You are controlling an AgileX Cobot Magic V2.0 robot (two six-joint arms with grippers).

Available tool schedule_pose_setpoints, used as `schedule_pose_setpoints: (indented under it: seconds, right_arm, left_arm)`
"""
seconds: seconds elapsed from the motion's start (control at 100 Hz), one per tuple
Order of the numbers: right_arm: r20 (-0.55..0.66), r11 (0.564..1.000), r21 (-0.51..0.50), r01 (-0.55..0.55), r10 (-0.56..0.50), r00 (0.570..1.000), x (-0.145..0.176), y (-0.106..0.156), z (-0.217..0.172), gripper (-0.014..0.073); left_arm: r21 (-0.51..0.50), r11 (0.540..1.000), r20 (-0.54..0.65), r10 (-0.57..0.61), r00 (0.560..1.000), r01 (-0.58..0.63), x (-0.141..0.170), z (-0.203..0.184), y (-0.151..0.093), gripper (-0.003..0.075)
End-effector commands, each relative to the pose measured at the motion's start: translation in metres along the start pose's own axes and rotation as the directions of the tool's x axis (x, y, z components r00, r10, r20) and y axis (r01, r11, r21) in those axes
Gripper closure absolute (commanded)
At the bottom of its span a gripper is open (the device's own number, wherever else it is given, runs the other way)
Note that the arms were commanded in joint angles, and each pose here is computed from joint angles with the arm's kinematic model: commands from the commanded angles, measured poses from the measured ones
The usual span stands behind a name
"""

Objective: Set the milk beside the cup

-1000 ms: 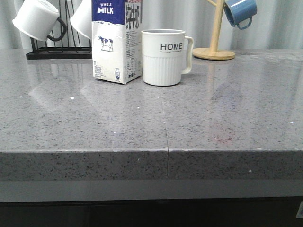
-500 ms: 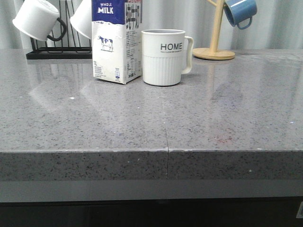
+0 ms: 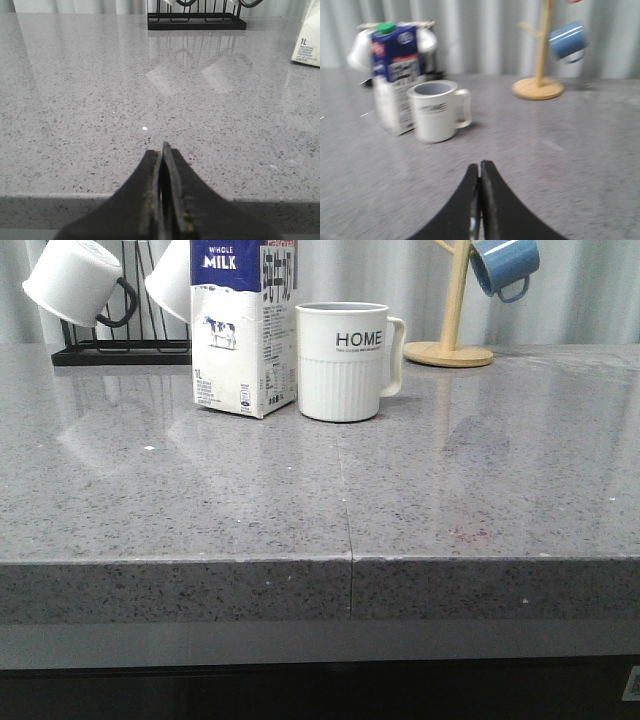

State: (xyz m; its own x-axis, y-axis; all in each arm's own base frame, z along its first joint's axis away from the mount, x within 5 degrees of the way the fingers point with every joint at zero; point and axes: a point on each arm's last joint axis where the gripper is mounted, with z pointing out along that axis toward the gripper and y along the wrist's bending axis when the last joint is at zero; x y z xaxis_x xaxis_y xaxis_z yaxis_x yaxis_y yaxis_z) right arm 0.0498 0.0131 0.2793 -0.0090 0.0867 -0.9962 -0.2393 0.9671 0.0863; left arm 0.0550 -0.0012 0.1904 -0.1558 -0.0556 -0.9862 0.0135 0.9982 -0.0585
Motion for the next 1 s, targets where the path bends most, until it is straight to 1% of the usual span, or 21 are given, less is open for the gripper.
schedule_pose_setpoints:
  seconds: [0.0,0.06,0.13,0.19,0.25,0.38,0.5,0.99]
  right_arm:
    - [0.17,0.995,0.104,0.008,-0.026,0.985,0.001,-0.008,0.005,0.0592]
    - [0.17,0.986,0.164,0.031,-0.059,0.984,0.014,-0.013,0.008,0.0592]
    - [0.135,0.974,0.22,0.053,-0.084,0.987,0.032,-0.017,0.008,0.0592]
    - [0.137,0.969,0.247,0.027,-0.062,0.989,0.047,-0.02,0.006,0.0592]
    - [0.179,0.967,0.253,-0.015,-0.032,0.983,0.061,-0.021,0.002,0.0592]
    - [0.131,0.964,0.264,0.014,-0.05,0.99,0.064,-0.021,0.0,0.0592]
    - [0.129,0.964,0.265,0.027,-0.063,0.99,0.064,-0.021,-0.001,0.0592]
    - [0.118,0.963,0.267,0.026,-0.06,0.991,0.065,-0.021,0.0,0.0592]
  left_arm:
    - [0.004,1.0,0.067,-0.009,0.998,0.009,0.006,0.001,0.0,0.0741]
    - [0.004,1.0,0.067,-0.009,0.998,0.009,0.006,0.001,0.0,0.0741]
    - [0.004,1.0,0.067,-0.009,0.998,0.009,0.006,0.001,0.0,0.0741]
    - [0.004,1.0,0.067,-0.009,0.998,0.009,0.006,0.001,0.0,0.0741]
    - [0.004,1.0,0.067,-0.009,0.998,0.009,0.006,0.001,0.0,0.0741]
    - [0.004,1.0,0.067,-0.009,0.998,0.009,0.006,0.001,0.0,0.0741]
    - [0.004,1.0,0.067,-0.009,0.998,0.009,0.006,0.001,0.0,0.0741]
    - [0.004,1.0,0.067,-0.009,0.998,0.009,0.006,0.001,0.0,0.0741]
